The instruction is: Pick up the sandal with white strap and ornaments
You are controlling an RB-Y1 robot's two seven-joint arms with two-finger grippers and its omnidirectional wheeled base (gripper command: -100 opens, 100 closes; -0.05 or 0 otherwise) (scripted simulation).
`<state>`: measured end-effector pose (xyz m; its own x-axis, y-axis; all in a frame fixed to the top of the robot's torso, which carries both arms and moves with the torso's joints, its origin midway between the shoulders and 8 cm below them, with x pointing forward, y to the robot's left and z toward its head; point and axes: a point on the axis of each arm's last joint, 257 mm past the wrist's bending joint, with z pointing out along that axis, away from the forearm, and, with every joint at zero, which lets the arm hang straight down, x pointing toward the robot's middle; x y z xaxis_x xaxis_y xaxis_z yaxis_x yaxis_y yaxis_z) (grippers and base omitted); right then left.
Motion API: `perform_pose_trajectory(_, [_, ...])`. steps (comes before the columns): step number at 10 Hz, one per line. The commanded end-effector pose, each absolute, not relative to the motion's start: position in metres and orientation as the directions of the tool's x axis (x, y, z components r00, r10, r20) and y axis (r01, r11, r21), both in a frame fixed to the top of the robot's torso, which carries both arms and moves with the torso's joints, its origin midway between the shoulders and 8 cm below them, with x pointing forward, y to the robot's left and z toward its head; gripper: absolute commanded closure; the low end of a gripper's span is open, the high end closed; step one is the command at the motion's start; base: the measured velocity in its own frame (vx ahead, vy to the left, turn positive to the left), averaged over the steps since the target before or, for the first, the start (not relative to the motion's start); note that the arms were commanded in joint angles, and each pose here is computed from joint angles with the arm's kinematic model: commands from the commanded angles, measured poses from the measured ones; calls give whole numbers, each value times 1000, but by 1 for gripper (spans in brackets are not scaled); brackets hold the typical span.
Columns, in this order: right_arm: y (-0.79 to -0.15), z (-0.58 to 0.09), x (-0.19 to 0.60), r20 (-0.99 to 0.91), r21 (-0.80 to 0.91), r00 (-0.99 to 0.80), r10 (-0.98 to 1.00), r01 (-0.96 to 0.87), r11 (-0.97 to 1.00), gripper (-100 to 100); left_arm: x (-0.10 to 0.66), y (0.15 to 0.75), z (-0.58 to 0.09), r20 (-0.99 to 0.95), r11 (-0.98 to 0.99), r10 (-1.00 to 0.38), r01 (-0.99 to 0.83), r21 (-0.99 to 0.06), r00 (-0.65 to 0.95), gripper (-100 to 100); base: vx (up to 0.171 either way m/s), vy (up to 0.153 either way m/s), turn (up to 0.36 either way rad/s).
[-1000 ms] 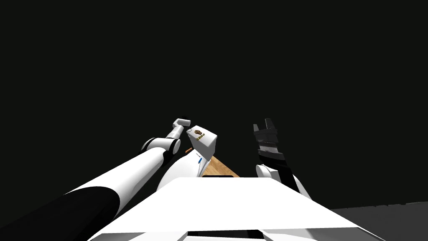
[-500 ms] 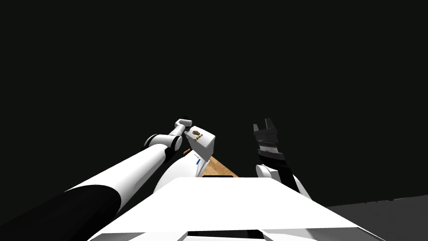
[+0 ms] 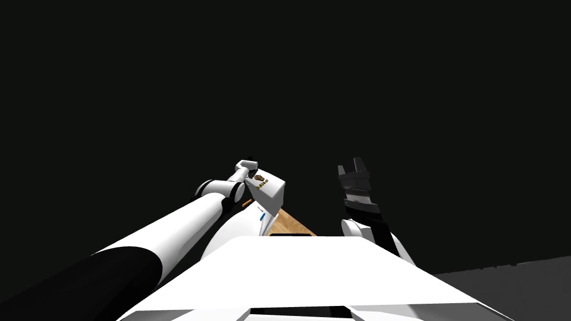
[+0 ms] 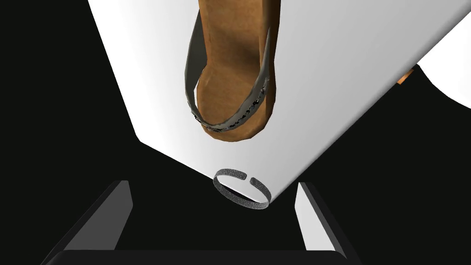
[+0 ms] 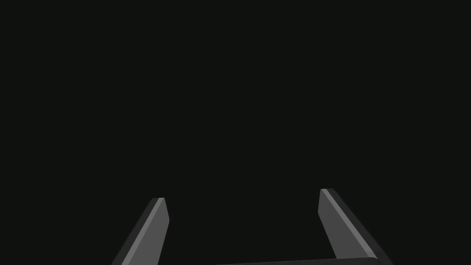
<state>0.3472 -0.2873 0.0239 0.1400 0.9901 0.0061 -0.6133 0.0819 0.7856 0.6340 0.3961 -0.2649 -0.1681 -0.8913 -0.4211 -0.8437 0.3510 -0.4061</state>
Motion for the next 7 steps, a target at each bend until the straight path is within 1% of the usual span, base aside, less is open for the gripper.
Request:
perform_pose_trajectory(1, [-287, 24, 347, 6, 786, 140, 990, -613, 82, 0, 631, 395, -268, -411, 348, -894, -853, -389, -178, -100, 22, -28, -34])
perform_pose_trajectory(4, [-287, 24, 347, 6, 786, 140, 990, -613, 82, 0, 599, 377, -312, -353, 336, -908, -895, -294, -225, -100, 48, -46, -64])
perform_pose_trajectory(5, [-287, 24, 347, 6, 786, 140, 990, -613, 82, 0, 606, 380, -304, -365, 338, -906, -888, -313, -217, -100, 27, -29, -13])
perform_pose_trajectory(6, [-287, 24, 347, 6, 786, 140, 990, -613, 82, 0, 605, 379, -305, -362, 338, -906, -889, -308, -219, 0, 5, -6, 3])
perform_pose_trajectory(7, [-287, 24, 347, 6, 786, 140, 990, -613, 82, 0, 598, 390, -318, -362, 332, -908, -891, -309, -212, -100, 44, -7, -52])
